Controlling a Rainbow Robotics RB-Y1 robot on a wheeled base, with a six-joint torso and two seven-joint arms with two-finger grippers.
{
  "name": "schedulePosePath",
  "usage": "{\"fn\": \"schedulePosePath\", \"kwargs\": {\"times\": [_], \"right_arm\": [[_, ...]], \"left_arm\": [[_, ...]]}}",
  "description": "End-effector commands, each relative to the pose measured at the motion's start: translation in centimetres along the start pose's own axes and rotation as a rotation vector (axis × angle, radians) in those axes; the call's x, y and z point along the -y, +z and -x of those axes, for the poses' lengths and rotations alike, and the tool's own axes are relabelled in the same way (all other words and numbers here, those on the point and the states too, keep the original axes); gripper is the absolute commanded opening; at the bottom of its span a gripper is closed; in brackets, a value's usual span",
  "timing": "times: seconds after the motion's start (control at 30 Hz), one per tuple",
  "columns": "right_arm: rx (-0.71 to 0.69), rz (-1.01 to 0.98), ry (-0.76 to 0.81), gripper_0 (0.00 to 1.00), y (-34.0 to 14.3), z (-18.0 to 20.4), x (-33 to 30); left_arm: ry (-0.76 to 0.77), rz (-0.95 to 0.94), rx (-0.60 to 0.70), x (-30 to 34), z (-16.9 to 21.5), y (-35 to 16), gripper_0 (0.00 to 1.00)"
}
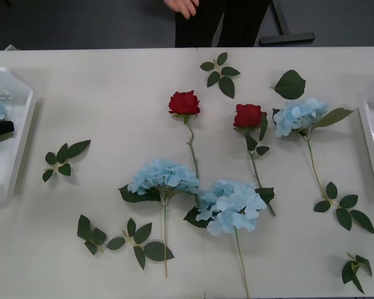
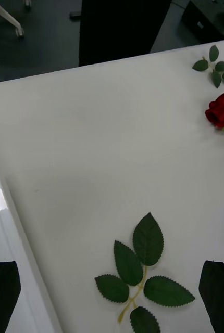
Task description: Place the red flowers into the right box and the blue flowers into the left box. If a person shows an open palm, hand one flower to the person first, then continue sorting.
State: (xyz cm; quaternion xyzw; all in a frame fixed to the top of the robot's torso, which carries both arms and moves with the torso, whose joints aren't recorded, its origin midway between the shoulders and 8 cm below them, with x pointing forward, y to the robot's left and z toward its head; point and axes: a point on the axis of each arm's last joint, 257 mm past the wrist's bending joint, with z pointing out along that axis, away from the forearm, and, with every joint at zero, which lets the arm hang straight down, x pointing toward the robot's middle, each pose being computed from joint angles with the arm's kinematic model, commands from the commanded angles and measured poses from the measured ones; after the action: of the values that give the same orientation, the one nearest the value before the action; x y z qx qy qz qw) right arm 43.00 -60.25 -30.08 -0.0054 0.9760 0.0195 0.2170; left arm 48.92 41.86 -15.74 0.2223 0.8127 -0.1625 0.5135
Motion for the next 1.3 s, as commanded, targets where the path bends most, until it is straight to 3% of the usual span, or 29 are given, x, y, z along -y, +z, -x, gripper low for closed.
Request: {"fn": "schedulePosePath", "kwargs": {"times": [0.03, 0.23, 0.6, 1.3], "right_arm": [[0.041, 0.096, -0.087, 0.91, -2.3, 3.7, -3.8], [0.061, 0.167, -0.22, 0.92, -3.0, 7.4, -10.5], [0.084, 0.242, -0.209, 0.92, -0.2, 9.8, -22.9], [0.132, 0.106, -0.13, 0.93, 5.3, 10.9, -28.1]], "left_arm": [[0.008, 0.045, -0.03, -1.7, 0.5, -2.0, 1.0], [0.014, 0.035, -0.045, -1.3, 0.0, -1.5, 1.0], [0.016, 0.002, -0.054, -0.3, -0.4, -0.6, 1.0], [0.024, -0.011, -0.053, 0.1, -0.4, -0.4, 1.0]]}}
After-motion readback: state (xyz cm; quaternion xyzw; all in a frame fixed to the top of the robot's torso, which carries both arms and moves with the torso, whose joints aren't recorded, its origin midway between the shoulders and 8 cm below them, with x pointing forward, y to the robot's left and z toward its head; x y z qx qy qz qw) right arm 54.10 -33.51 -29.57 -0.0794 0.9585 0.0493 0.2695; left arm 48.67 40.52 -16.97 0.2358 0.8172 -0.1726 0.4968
